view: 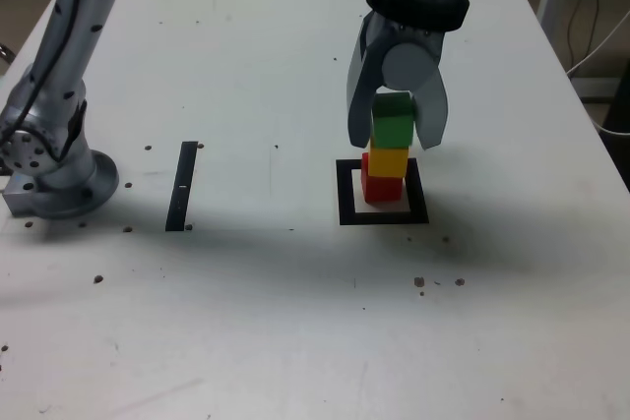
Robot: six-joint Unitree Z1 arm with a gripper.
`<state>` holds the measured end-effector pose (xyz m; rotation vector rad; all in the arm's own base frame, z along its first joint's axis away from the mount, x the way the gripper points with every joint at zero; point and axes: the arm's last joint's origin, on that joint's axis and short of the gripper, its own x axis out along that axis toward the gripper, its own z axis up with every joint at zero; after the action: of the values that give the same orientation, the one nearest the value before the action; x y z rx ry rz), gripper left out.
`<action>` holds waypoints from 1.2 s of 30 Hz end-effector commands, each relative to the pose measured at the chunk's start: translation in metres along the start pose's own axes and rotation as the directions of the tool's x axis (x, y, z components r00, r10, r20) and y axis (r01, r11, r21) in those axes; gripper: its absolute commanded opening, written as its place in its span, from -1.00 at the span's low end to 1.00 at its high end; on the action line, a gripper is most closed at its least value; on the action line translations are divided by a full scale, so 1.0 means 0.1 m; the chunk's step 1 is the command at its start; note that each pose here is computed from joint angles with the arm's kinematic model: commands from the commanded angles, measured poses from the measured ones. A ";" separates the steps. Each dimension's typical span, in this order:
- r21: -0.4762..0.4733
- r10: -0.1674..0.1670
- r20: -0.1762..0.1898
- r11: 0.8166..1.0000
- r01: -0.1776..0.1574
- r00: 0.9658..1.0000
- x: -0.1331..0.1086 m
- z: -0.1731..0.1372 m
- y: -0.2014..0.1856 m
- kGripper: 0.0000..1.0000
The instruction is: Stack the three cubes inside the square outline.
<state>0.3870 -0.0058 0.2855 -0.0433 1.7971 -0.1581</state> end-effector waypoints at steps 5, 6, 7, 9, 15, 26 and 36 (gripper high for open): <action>0.001 -0.004 -0.004 1.000 0.004 1.000 -0.01 -0.02 0.02 0.77; 0.002 -0.004 -0.003 1.000 0.004 1.000 -0.01 -0.02 0.02 0.77; 0.002 -0.003 -0.002 1.000 0.003 1.000 -0.02 -0.03 0.02 0.78; 0.002 0.001 0.004 1.000 -0.001 1.000 -0.04 -0.05 0.01 0.80; 0.005 0.032 0.047 0.999 -0.032 0.998 -0.21 -0.21 -0.01 0.93; -0.001 0.084 0.115 0.996 -0.084 0.990 -0.47 -0.59 -0.05 0.99; -0.006 0.109 0.086 0.994 -0.109 0.990 -0.40 -0.96 -0.06 0.99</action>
<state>0.3112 0.0002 0.3442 0.0460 1.7066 -0.0821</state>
